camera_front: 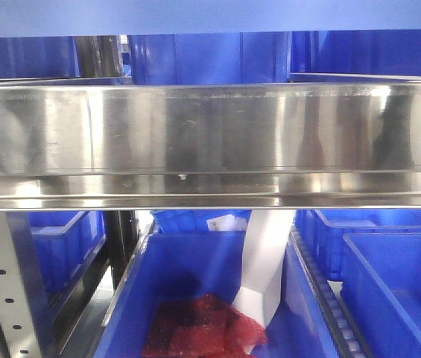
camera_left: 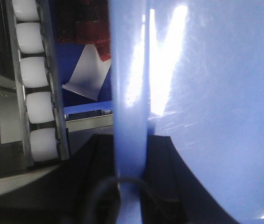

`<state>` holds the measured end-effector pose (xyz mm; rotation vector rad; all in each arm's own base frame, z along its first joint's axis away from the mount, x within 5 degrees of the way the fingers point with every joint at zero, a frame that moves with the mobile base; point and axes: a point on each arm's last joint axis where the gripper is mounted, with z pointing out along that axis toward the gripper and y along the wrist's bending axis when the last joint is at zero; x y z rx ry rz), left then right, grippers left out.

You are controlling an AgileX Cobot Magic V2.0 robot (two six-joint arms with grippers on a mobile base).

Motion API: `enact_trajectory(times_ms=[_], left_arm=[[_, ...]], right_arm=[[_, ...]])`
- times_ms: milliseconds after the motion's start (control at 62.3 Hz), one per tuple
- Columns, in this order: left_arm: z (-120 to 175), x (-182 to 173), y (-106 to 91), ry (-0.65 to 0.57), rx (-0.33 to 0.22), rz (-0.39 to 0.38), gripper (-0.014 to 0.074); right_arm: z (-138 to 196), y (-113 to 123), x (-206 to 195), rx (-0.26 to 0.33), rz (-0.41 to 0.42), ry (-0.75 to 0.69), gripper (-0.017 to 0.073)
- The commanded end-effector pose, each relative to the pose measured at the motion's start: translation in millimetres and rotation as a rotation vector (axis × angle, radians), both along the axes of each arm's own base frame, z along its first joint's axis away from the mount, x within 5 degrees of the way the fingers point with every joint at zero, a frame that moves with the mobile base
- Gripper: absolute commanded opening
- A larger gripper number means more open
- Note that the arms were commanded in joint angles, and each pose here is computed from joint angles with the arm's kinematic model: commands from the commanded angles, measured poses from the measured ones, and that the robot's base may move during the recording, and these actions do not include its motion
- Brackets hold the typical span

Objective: Grab blue tray and place on right shelf
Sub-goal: 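Hold the tray while the base drives up to the steel shelf, then lower the tray with both grippers onto the upper shelf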

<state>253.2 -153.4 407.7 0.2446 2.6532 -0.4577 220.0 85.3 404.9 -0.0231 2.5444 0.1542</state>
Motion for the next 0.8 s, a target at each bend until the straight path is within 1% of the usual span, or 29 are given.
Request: enact_trajectory(times_ms=[0, 96, 160, 257, 289, 321, 481, 561, 674, 786], left_arm=[[15, -16, 5.6, 0.014, 0.0, -0.026, -0.0048], [17, -12, 4.0, -0.025, -0.023, -0.02, -0.0048], [18, -12, 3.8, -0.03, -0.023, -0.023, -0.0048], [19, -9, 2.2, -0.073, -0.028, -0.045, -0.0048], [20, -8, 1.6, -0.098, -0.028, -0.062, -0.0048], [22, -6, 1.8, -0.126, -0.034, -0.061, -0.0048], [37, 10, 5.1, -0.261, -0.1, -0.009, -0.0048], [42, 22, 9.2, -0.304, -0.118, 0.025, -0.0048], [37, 42, 12.5, -0.316, -0.123, 0.066, -0.0048], [18, 68, 6.6, -0.271, -0.102, 0.079, -0.0048]], right_arm=[[19, -2, -3, 0.007, 0.029, -0.124, 0.0056], [19, -2, -2, 0.012, 0.031, -0.136, 0.0056], [19, -2, -2, 0.008, 0.036, -0.136, 0.0056], [22, -1, -1, -0.013, 0.078, -0.158, 0.0056], [24, -1, -1, -0.021, 0.099, -0.174, 0.0056], [27, -1, -1, -0.025, 0.114, -0.189, 0.0056], [49, 4, 11, -0.006, 0.118, -0.26, 0.0056], [54, 9, 23, -0.002, 0.118, -0.271, 0.0056], [54, 20, 48, -0.005, 0.118, -0.262, 0.0056], [40, 32, 77, -0.032, 0.118, -0.229, 0.0056]])
